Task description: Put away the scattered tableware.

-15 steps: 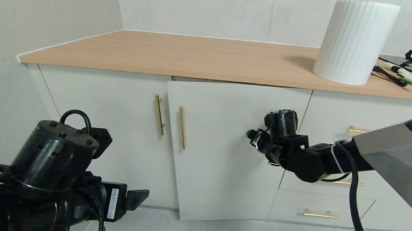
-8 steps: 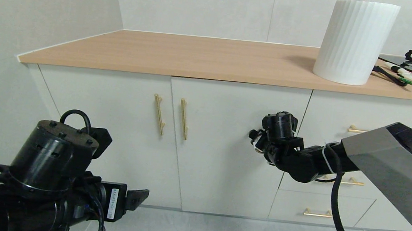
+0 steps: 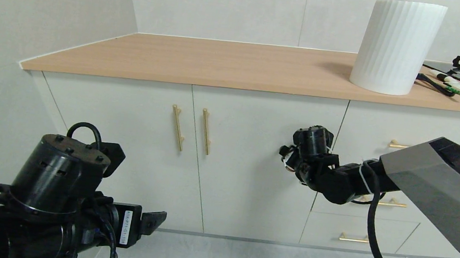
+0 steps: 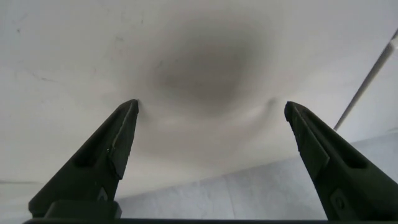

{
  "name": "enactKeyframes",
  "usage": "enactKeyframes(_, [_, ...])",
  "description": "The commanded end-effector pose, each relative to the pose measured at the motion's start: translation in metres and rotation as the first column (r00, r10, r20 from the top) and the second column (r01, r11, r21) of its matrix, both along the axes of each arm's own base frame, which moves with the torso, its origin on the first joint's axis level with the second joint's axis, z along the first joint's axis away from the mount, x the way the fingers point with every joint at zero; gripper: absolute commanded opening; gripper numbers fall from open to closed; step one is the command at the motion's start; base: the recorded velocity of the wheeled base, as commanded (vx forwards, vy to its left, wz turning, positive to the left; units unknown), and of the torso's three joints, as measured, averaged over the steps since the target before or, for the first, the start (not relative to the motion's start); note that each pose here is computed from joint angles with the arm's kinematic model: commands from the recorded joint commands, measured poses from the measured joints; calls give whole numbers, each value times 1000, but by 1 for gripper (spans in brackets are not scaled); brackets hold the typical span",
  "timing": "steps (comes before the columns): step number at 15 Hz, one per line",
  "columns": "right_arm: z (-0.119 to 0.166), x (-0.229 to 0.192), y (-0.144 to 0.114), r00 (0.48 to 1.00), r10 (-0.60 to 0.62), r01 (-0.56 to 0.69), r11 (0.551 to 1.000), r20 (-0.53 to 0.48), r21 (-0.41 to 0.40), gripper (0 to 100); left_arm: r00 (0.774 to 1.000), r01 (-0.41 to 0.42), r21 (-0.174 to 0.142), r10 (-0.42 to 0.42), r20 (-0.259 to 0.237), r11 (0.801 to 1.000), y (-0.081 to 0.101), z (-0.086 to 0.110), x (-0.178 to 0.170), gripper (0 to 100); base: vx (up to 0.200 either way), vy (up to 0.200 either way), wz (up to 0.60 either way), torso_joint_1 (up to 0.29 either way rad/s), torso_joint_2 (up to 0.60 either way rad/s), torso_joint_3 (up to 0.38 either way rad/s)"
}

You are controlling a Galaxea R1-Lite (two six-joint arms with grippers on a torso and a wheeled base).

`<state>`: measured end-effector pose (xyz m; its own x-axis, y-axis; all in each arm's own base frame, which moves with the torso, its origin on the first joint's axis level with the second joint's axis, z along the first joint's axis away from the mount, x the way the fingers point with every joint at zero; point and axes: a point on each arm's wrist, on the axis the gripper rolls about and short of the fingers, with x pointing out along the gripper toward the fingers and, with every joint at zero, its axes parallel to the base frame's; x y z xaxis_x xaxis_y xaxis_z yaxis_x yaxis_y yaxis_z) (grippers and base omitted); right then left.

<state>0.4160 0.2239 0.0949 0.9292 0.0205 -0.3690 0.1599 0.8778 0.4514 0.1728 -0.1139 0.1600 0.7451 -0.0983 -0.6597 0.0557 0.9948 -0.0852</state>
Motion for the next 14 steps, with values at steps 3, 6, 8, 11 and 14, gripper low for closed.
enactKeyframes(3, [1,1,0,1000,-5,5,1000,5,2,100,1000,-1,0,1,-1,1000,0,0,0,100,0,0,0,0,0,0])
enactKeyframes(6, [9,-6,-2,1000,6,-6,1000,7,7,100,1000,-1,0,1,-1,1000,0,0,0,100,0,0,0,0,0,0])
enactKeyframes(8, [33,-47,-17,983,176,-173,983,-48,57,100,1000,-1,0,1,1,1000,0,0,0,100,0,0,0,0,0,0])
enactKeyframes(11, [55,-96,-40,892,445,-445,895,-75,21,100,1000,-1,-4,1,5,1000,0,1,-1,100,0,0,0,0,0,0])
enactKeyframes(14, [83,-123,-59,909,417,-417,906,-13,-68,100,999,-10,-26,11,51,1000,7,12,-6,100,0,0,0,0,0,0])
